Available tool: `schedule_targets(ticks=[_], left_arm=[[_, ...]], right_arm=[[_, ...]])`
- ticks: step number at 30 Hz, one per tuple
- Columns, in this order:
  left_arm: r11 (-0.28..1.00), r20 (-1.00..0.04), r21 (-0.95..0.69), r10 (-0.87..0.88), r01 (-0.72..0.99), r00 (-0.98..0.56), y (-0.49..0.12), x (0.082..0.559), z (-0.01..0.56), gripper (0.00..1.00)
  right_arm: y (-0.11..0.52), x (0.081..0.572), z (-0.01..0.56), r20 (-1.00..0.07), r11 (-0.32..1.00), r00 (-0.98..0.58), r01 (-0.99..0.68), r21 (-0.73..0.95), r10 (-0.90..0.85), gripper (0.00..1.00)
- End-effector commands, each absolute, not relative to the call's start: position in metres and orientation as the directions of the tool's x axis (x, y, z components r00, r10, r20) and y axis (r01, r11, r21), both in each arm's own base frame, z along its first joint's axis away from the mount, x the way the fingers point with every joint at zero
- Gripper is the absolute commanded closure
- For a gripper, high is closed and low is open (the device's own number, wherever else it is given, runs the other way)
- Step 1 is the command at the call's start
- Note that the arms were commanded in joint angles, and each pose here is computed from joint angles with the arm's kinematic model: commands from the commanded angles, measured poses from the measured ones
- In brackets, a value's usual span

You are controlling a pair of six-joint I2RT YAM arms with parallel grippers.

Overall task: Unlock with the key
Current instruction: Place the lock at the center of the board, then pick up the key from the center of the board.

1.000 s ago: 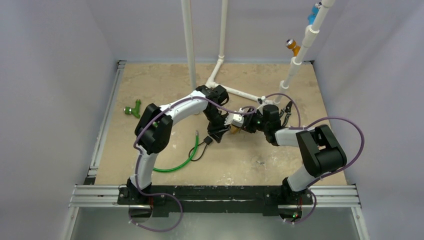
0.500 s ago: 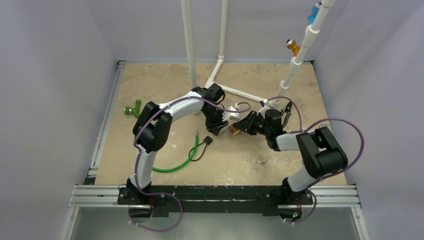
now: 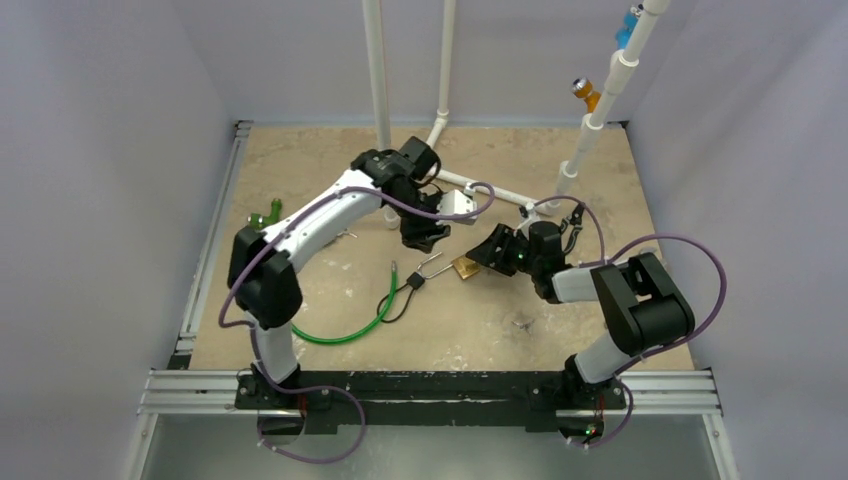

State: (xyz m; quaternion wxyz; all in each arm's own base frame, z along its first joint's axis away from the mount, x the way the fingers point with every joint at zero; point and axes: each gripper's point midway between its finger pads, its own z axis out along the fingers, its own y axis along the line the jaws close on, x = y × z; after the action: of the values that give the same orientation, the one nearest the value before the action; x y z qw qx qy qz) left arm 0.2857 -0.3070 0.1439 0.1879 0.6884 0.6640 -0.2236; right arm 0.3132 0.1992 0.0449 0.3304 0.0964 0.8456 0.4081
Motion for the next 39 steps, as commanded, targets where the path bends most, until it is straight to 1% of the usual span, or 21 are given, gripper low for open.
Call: schedule_targets(ticks=[1,3,7,8,10,11,12,14,16,18,20,22,23,24,25,27,29,32,34,36,39], left_arm=[[-0.092,-0.561,-0.001,0.824,0.996,0.075,-0.270,0.254,0.205,0.55],[-0.078,-0.571,0.005,0.818,0.997,0.067,-0.262,0.249,0.213,0.55],[-0.039,-0.604,0.017,0.796,0.999,0.041,-0.255,0.244,0.225,0.55],[-0.025,-0.607,0.019,0.794,0.999,0.032,-0.254,0.243,0.228,0.55],[0.001,-0.619,0.020,0.785,1.000,0.012,-0.253,0.241,0.236,0.55],[0.011,-0.625,0.024,0.781,1.000,0.006,-0.252,0.240,0.240,0.54],[0.021,-0.630,0.029,0.777,0.999,0.002,-0.250,0.239,0.245,0.52],[0.035,-0.638,0.055,0.770,0.998,0.009,-0.246,0.237,0.255,0.47],[0.063,-0.645,0.099,0.764,0.993,0.016,-0.241,0.237,0.266,0.41],[0.146,-0.639,0.148,0.769,0.978,-0.018,-0.232,0.244,0.278,0.29],[0.231,-0.616,0.204,0.785,0.951,-0.058,-0.215,0.251,0.289,0.27],[0.272,-0.643,0.223,0.763,0.936,-0.069,-0.204,0.246,0.306,0.25],[0.295,-0.672,0.226,0.737,0.929,-0.071,-0.199,0.243,0.316,0.20],[0.320,-0.698,0.232,0.713,0.919,-0.073,-0.194,0.238,0.325,0.07],[0.364,-0.718,0.243,0.690,0.899,-0.085,-0.189,0.238,0.331,0.01],[0.446,-0.760,0.260,0.641,0.856,-0.103,-0.182,0.236,0.338,0.00],[0.487,-0.787,0.219,0.600,0.845,-0.142,-0.181,0.229,0.323,0.00],[0.395,-0.810,0.126,0.571,0.910,-0.135,-0.196,0.205,0.303,0.00],[0.407,-0.834,0.094,0.530,0.909,-0.151,-0.201,0.203,0.295,0.00],[0.376,-0.847,0.100,0.518,0.921,-0.119,-0.202,0.195,0.289,0.00],[0.318,-0.817,0.113,0.568,0.942,-0.094,-0.198,0.182,0.277,0.00]], right_arm=[[0.197,0.321,0.051,-0.543,0.686,-0.731,-0.142,0.714,0.414,0.41],[0.194,0.322,0.052,-0.551,0.700,-0.724,-0.134,0.702,0.415,0.38],[0.184,0.324,0.057,-0.586,0.747,-0.701,-0.115,0.655,0.406,0.26],[0.179,0.324,0.058,-0.593,0.766,-0.697,-0.098,0.636,0.403,0.21],[0.170,0.325,0.070,-0.627,0.793,-0.666,-0.086,0.603,0.404,0.18],[0.165,0.326,0.077,-0.642,0.805,-0.653,-0.081,0.588,0.403,0.17],[0.161,0.326,0.087,-0.662,0.816,-0.633,-0.081,0.572,0.401,0.12],[0.154,0.324,0.107,-0.696,0.836,-0.603,-0.087,0.543,0.389,0.12],[0.148,0.320,0.125,-0.722,0.855,-0.584,-0.090,0.511,0.370,0.13],[0.140,0.315,0.140,-0.749,0.884,-0.564,-0.071,0.462,0.347,0.14],[0.132,0.304,0.142,-0.748,0.913,-0.589,-0.040,0.406,0.307,0.18],[0.125,0.292,0.140,-0.735,0.929,-0.615,-0.007,0.369,0.287,0.28],[0.122,0.285,0.137,-0.722,0.935,-0.632,0.014,0.355,0.283,0.32],[0.119,0.279,0.135,-0.710,0.940,-0.646,0.032,0.341,0.279,0.35],[0.116,0.272,0.132,-0.697,0.944,-0.662,0.052,0.325,0.276,0.38],[0.111,0.257,0.127,-0.672,0.951,-0.689,0.082,0.298,0.270,0.43],[0.112,0.241,0.119,-0.650,0.956,-0.714,0.095,0.278,0.260,0.43],[0.124,0.221,0.106,-0.611,0.953,-0.744,0.116,0.281,0.271,0.44],[0.125,0.208,0.090,-0.550,0.949,-0.783,0.161,0.271,0.290,0.49],[0.125,0.198,0.082,-0.531,0.954,-0.798,0.183,0.236,0.285,0.50],[0.120,0.188,0.074,-0.521,0.953,-0.799,0.233,0.195,0.301,0.51]])
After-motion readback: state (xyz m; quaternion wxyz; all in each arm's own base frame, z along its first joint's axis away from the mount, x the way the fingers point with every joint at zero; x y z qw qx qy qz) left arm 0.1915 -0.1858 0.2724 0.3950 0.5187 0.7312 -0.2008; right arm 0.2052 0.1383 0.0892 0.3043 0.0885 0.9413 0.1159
